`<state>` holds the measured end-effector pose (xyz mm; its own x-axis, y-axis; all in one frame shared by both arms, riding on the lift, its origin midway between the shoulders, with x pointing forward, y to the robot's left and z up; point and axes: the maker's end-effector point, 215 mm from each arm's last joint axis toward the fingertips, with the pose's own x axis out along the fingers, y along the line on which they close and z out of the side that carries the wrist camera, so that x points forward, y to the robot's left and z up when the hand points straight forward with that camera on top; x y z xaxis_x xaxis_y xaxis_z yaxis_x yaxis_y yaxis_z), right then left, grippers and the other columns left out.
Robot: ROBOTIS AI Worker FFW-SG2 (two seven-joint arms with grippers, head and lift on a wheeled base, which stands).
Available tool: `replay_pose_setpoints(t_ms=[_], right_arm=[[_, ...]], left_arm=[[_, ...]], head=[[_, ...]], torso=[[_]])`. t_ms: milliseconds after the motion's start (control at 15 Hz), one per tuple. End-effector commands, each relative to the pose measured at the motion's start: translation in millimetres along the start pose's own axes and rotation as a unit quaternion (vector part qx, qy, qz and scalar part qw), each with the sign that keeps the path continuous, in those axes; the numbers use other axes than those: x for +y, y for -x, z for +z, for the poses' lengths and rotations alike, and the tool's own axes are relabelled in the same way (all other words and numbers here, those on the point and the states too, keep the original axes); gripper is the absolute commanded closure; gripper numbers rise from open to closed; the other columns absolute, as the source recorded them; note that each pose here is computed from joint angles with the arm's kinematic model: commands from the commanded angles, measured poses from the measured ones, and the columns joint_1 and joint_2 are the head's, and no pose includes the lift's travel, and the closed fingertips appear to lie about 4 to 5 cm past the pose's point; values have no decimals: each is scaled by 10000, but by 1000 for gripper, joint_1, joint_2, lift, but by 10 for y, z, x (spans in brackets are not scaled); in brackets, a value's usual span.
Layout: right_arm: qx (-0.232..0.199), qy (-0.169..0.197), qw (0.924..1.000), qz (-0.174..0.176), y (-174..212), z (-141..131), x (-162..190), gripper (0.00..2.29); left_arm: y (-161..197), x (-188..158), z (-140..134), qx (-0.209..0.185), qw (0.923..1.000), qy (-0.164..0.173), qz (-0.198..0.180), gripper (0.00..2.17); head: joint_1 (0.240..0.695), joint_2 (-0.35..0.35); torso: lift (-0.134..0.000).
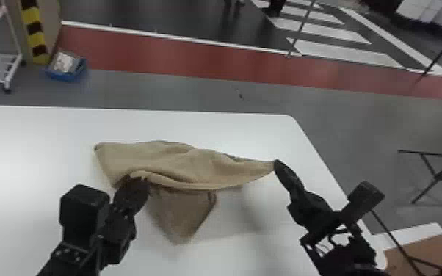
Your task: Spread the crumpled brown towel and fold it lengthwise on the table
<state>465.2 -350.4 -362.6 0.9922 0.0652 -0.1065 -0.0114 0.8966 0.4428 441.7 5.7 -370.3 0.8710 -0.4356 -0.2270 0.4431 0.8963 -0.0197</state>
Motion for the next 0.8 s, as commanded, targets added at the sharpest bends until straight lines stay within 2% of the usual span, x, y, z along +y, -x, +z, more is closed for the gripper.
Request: replay_pose_setpoints(t_ms=[0, 133, 267, 333, 400, 533, 667, 733], right_arm=[[25, -39, 9995, 304, -26, 214, 320, 1450], [-44, -158, 9979, 624, 11, 512, 678, 1450], [-334, -301, 9945, 950, 92, 888, 1003, 1450], [-504, -421, 9925, 1028, 151, 1057, 1092, 1450], [-579, -393, 9926, 998, 178, 1136, 1104, 1450], [-601, -320, 9946, 778, 172, 1132, 983, 1450], [-594, -389, 9965, 443, 144, 1020, 692, 1450], [-579, -405, 9970, 322, 147, 985, 585, 1450]], left_arm=[[163, 9, 511, -464, 9989, -74, 40, 1794], [406, 87, 979, -873, 9961, -58, 132, 1791], [669, 183, 1372, -1201, 9925, -64, 220, 1794], [769, 165, 1545, -1356, 9905, -54, 202, 1791], [797, 163, 1574, -1377, 9903, -72, 187, 1791], [656, 261, 1290, -990, 9946, -110, 282, 1791], [417, 292, 864, -595, 9977, -106, 318, 1791], [331, 263, 773, -520, 9980, -130, 322, 1791]], head=[[695, -350], [695, -350], [695, -350], [695, -349], [695, -338], [656, -327], [656, -327], [667, -329]], torso=[[-125], [-125], [-125], [-125], [-125], [-125], [-125], [-125]])
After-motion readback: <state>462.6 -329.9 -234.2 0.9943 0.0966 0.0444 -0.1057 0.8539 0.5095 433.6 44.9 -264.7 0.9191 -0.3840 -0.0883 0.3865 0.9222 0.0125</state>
